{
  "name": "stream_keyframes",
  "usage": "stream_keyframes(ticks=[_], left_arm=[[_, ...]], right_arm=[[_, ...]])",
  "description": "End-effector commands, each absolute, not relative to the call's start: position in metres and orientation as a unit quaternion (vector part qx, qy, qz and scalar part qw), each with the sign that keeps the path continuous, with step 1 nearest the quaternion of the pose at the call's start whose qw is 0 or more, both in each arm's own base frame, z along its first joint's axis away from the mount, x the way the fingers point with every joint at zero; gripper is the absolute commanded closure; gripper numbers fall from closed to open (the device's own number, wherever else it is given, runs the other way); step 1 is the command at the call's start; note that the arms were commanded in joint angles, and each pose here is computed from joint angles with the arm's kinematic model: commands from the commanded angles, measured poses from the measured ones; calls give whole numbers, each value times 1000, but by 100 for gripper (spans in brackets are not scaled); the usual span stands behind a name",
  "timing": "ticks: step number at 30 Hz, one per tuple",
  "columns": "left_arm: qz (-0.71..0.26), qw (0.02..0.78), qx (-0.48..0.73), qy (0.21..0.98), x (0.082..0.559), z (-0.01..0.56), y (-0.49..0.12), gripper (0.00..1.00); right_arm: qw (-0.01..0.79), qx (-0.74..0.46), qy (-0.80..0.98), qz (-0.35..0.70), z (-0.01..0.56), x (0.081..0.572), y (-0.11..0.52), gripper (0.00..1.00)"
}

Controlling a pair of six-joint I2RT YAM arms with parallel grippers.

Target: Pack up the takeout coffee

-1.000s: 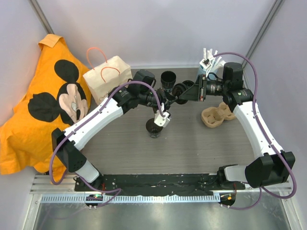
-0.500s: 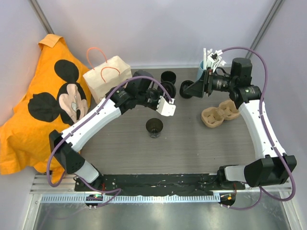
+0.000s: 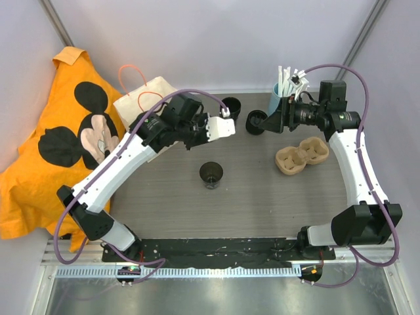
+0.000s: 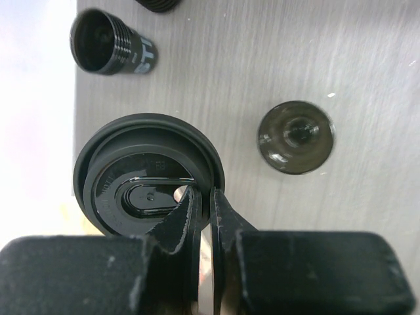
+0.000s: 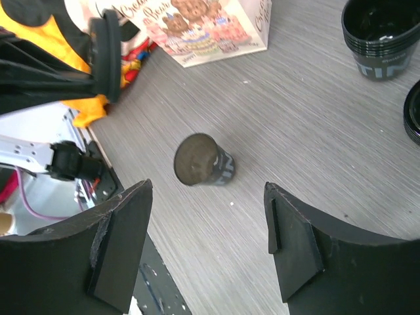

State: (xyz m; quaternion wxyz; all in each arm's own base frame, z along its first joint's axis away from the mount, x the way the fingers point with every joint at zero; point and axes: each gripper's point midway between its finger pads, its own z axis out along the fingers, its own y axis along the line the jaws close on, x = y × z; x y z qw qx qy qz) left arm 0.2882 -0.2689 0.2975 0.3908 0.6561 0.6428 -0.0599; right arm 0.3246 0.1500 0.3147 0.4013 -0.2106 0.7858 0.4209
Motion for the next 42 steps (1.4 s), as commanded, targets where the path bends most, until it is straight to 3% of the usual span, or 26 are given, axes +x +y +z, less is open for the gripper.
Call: stream_keyframes(ticks=[1,11,16,21,28,42], left_arm=[[-104,377,598,700,274,305,-268,100],[-192,308,607,707,252,249,-296,100],[-168,265,631,710,248,225,-301,100],[-168,234,632,720,249,214,-307,100],[-190,270,613,718,247,213,-314,100],[-197,210,630,721,226,174,-312,100]], right_arm=[[413,-236,788,391,316,326,144,25],[348,-199,805,437,266,320,151,25],[340,-204,814,424,239,322,159,12],[337,-213,820,411,231,321,173,11],[326,-183,841,391,211,325,168,12],[280,-144,820,478,186,309,189,8]])
